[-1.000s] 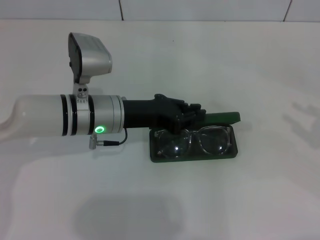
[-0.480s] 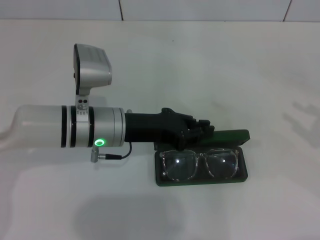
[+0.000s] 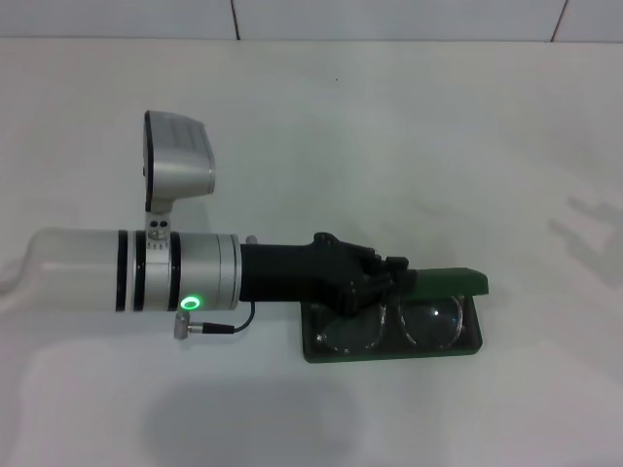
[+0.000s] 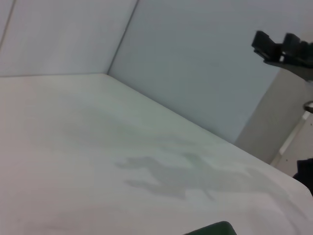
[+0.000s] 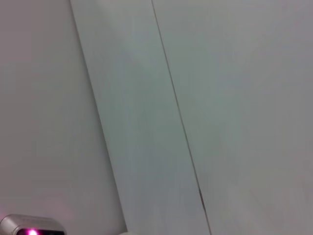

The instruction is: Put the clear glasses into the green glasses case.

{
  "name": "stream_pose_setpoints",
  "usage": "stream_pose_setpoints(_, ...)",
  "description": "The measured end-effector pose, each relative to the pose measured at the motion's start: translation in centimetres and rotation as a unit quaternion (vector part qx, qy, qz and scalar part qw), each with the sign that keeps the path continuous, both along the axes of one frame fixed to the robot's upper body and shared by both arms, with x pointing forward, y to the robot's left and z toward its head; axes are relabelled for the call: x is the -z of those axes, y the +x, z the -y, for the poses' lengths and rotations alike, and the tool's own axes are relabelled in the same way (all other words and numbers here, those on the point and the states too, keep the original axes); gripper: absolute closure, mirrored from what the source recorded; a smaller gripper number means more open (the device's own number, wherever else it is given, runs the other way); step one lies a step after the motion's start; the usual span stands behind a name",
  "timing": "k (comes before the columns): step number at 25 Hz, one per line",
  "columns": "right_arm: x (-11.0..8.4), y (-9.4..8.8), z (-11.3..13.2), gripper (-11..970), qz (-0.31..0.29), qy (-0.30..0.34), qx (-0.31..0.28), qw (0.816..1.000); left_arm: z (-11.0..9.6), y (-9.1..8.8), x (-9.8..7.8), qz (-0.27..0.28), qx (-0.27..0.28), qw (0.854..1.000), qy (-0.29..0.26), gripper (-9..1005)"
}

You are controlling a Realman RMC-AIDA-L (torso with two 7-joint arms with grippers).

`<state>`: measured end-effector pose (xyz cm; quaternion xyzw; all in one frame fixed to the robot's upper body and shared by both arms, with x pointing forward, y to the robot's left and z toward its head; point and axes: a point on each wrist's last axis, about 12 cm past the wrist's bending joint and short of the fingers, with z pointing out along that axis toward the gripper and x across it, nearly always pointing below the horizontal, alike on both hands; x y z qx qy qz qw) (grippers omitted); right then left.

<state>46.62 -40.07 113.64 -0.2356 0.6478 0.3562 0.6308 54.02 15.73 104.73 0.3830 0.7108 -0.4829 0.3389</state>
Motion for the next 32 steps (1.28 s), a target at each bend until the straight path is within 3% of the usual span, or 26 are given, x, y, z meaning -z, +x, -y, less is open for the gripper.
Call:
stream_pose_setpoints(18,0.0,0.3,-0.2,544,0.001,0.004,-0.005,1.000,-0.3,-2.6,1.5,0.063,0.036,0.997,-0.003,846)
stream_pose_setpoints(22,0.0,0.2,-0.1,544,0.000,0.004,-0.004,1.000,0.5,-2.9,0.7,0.083,0.055,0.995,-0.018,846)
stream_pose_setpoints(25,0.0,-0.1,0.2,543,-0.001,0.003,-0.001,1.000,1.5,-2.6,-0.9,0.095,0.078,0.992,-0.039,846)
stream_pose_setpoints(32,0.1,0.1,0.1,543,-0.009,-0.005,-0.009,1.000,1.4,-2.3,-3.5,0.106,0.106,0.984,-0.093,842)
